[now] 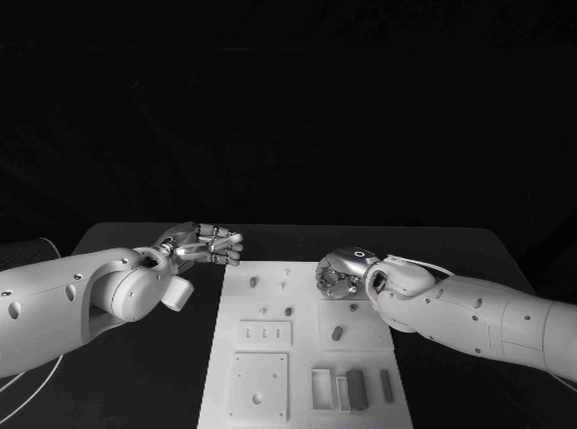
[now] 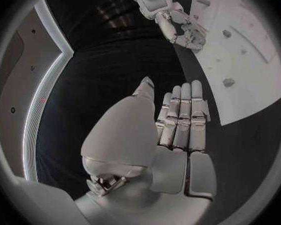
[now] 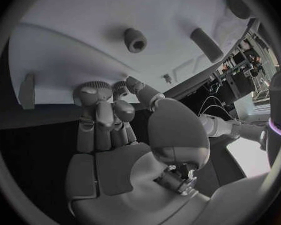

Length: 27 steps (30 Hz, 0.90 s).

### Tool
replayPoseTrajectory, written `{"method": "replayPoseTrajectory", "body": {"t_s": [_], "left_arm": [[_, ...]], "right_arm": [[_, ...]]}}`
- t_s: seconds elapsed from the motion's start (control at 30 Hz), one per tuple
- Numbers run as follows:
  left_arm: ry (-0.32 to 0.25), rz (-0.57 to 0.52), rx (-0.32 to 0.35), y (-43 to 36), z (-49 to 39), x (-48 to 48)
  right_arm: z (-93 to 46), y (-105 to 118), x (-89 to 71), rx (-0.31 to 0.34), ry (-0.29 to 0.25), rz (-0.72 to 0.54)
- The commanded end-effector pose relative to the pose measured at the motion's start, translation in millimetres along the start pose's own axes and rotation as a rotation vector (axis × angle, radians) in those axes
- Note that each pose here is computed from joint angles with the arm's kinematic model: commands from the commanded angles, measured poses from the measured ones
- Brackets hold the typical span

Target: Assemble the parts on the task board

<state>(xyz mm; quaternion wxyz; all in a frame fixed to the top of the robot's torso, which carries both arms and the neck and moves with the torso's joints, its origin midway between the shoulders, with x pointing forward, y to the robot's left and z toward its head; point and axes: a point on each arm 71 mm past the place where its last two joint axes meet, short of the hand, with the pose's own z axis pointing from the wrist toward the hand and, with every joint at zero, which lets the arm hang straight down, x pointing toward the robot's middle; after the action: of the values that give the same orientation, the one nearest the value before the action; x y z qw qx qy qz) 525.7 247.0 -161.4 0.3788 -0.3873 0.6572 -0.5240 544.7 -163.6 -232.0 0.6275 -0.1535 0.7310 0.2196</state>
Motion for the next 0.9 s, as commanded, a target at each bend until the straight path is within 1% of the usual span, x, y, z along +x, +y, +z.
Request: {"method": "replayPoseTrajectory", "body": {"t_s": [0.03, 0.53, 0.9], "left_arm": [[0.006, 0.001, 0.010, -1.8, 0.6, 1.5], [0.006, 0.001, 0.009, -1.8, 0.6, 1.2], [0.004, 0.002, 0.009, -1.7, 0.6, 1.0]], "right_arm": [[0.1, 1.5, 1.4, -0.016, 0.021, -0.021], [0.3, 2.2, 1.6, -0.022, 0.024, -0.029], [0.2, 3.6, 0.7, -0.033, 0.009, -0.028]]}}
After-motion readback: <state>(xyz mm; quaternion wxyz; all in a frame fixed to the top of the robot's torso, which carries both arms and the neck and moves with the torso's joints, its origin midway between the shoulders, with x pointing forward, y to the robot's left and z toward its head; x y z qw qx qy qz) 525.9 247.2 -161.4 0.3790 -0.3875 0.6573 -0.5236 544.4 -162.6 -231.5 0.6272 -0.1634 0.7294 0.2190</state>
